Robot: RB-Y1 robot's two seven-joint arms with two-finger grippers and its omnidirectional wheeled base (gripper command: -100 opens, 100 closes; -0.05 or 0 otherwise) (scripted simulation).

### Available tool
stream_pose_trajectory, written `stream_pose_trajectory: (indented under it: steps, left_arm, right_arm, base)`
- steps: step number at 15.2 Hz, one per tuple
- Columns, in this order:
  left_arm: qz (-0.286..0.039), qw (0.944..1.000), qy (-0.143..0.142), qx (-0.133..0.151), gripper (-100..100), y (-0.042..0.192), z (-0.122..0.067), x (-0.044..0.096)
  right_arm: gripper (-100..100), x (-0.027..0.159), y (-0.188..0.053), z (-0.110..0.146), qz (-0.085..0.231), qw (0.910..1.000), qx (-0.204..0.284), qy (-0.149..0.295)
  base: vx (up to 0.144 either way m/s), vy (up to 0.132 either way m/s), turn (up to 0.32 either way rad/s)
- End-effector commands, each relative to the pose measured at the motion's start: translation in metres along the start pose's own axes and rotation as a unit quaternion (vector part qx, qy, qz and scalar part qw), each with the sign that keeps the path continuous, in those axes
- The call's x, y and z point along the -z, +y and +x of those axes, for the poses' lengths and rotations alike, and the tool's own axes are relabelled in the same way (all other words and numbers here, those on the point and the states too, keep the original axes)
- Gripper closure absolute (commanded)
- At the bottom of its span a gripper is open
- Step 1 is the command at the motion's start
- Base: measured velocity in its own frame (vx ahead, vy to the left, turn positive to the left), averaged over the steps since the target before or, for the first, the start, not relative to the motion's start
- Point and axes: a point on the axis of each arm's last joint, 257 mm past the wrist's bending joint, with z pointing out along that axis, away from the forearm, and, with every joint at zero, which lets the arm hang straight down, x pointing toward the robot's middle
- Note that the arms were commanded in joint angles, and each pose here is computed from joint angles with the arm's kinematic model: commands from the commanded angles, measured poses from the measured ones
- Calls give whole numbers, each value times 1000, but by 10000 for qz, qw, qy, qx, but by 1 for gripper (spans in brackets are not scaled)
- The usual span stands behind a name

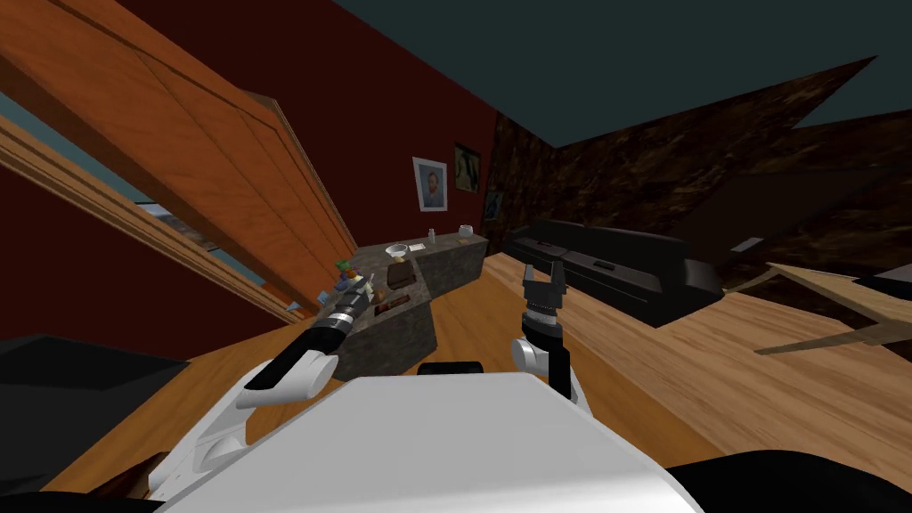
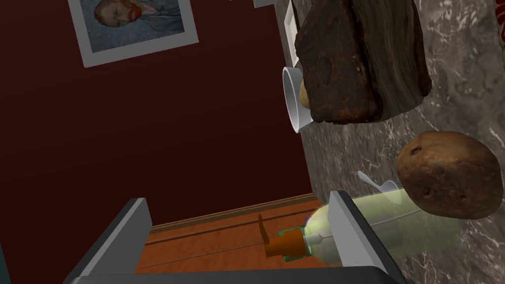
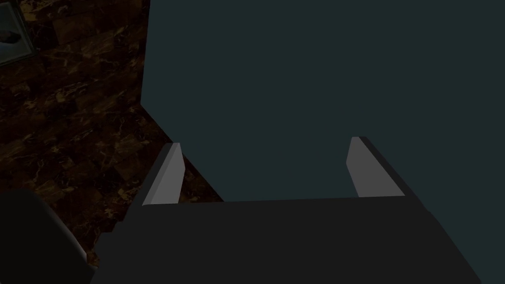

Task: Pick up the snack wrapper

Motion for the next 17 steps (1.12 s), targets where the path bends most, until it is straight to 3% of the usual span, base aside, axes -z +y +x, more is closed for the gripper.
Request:
stream_pose_trajectory:
  steps: [1,6,13,17]
  left_arm:
    - [-281,9995,-51,94,-100,15,-9,0]
    - [-871,9953,-198,365,-100,44,-30,4]
    - [-1484,9871,-325,511,-100,74,-41,13]
    - [-1987,9754,-506,812,-100,97,-60,24]
  right_arm:
    - [0,0,0,0,0,10000,0,0]
    - [0,0,0,0,0,10000,1,0]
    - [0,0,0,0,0,10000,0,0]
    - [0,0,0,0,0,10000,0,0]
  base:
    - [19,-12,-160]
    - [16,-10,-114]
    - [16,-7,-84]
    - [19,-9,-131]
